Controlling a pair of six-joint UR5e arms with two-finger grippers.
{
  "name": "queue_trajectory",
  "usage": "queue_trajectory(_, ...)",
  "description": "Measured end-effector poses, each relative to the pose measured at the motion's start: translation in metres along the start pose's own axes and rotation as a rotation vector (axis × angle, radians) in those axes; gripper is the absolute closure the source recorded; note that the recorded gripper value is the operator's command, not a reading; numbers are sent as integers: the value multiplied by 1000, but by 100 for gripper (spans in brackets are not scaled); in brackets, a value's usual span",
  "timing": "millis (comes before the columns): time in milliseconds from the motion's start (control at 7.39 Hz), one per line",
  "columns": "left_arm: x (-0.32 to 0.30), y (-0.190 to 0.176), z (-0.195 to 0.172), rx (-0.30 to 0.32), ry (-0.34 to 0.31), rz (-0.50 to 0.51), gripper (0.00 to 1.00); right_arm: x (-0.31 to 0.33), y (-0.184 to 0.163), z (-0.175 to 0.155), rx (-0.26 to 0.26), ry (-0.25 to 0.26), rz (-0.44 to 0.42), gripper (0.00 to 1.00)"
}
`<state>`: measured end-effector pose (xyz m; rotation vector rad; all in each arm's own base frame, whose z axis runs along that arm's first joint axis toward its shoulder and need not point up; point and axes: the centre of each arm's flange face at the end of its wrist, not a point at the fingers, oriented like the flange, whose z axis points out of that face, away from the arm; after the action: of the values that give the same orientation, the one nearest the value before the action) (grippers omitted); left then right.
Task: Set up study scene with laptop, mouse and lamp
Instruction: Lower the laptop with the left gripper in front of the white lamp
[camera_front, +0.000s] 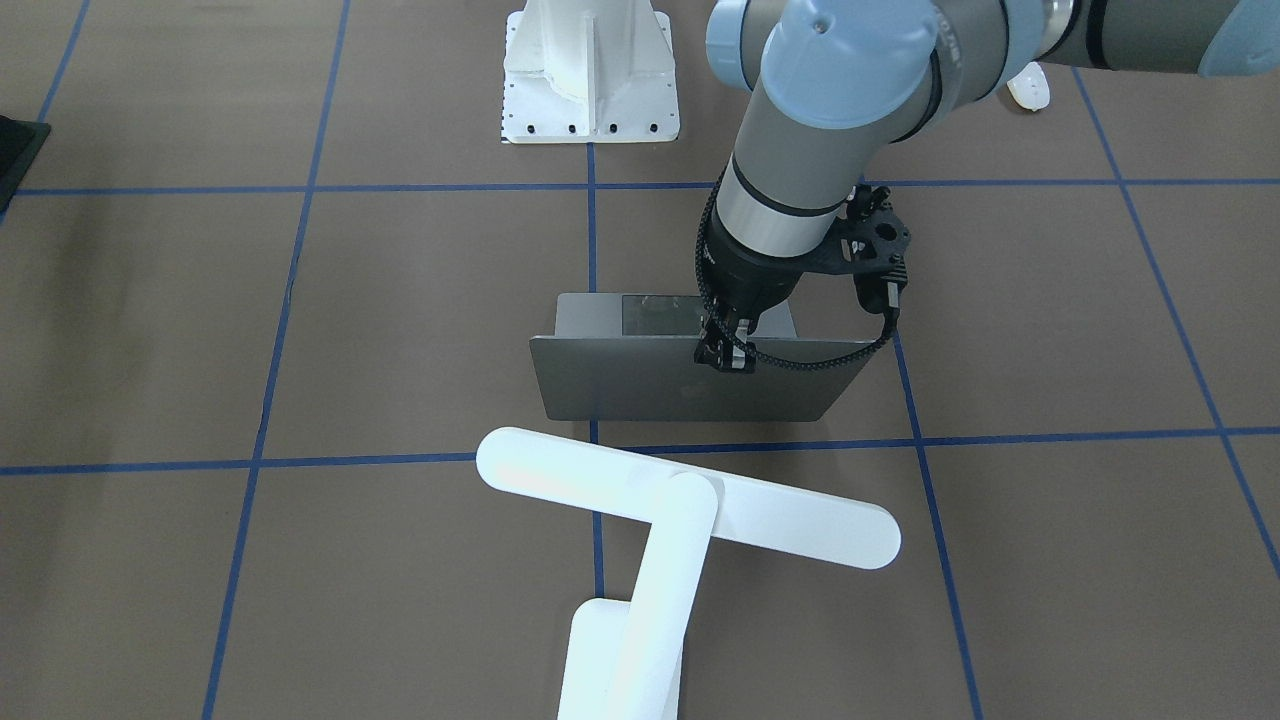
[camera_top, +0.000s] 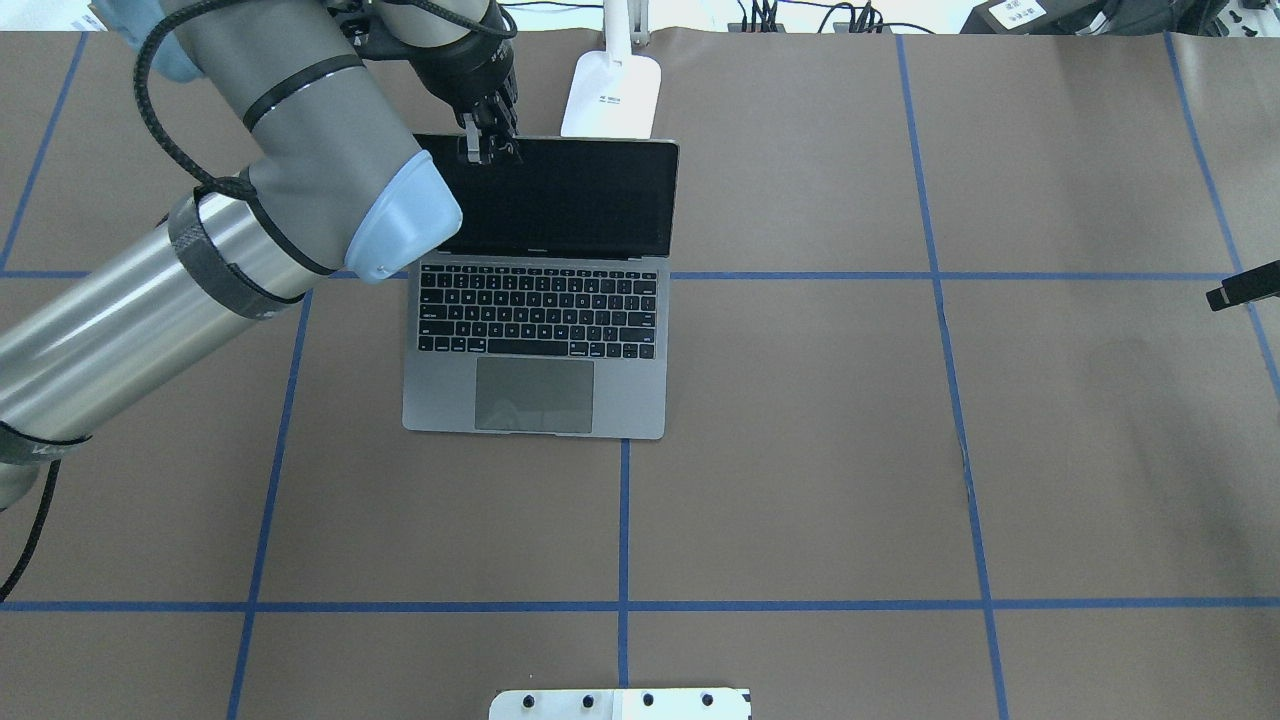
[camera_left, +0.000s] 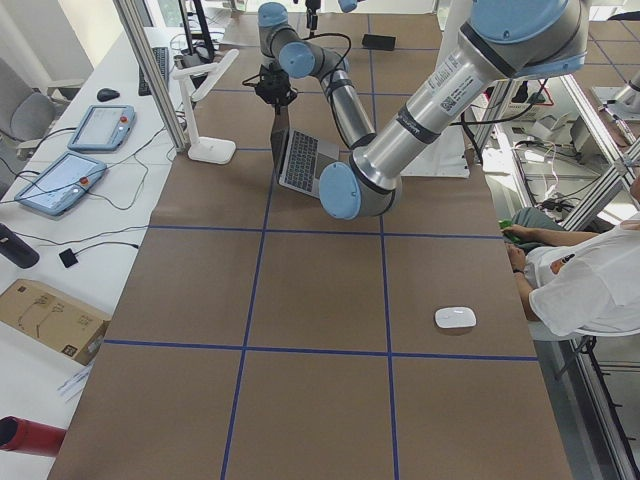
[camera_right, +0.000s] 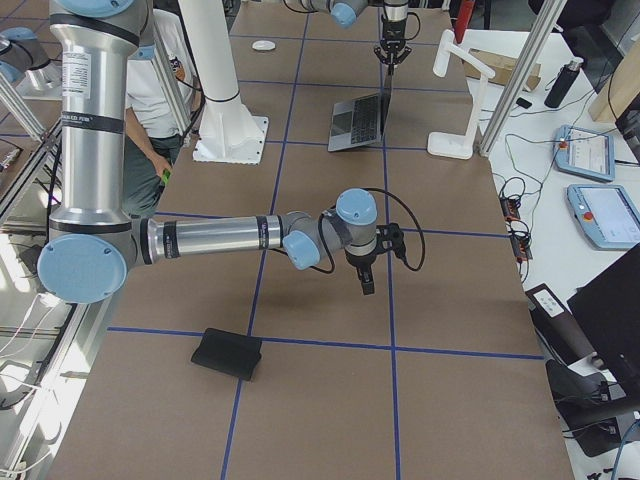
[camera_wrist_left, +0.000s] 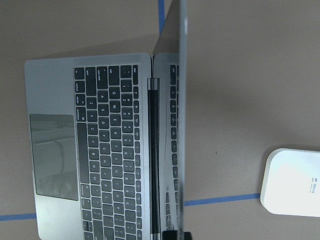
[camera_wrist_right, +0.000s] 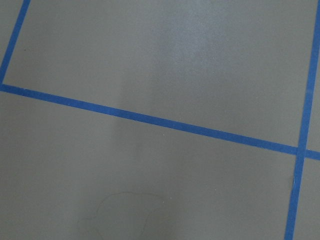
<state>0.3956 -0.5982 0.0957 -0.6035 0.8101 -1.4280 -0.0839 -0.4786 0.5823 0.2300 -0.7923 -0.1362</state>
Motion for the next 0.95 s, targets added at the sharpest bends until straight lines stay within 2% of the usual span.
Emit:
queue_trajectory(541,40,-24,7,10,43,-18,100,8,3,8,-11,4,9,1)
queue_trajectory(947,53,-26,18,19,44,-46,100,26,9,26,-1,0,1,1)
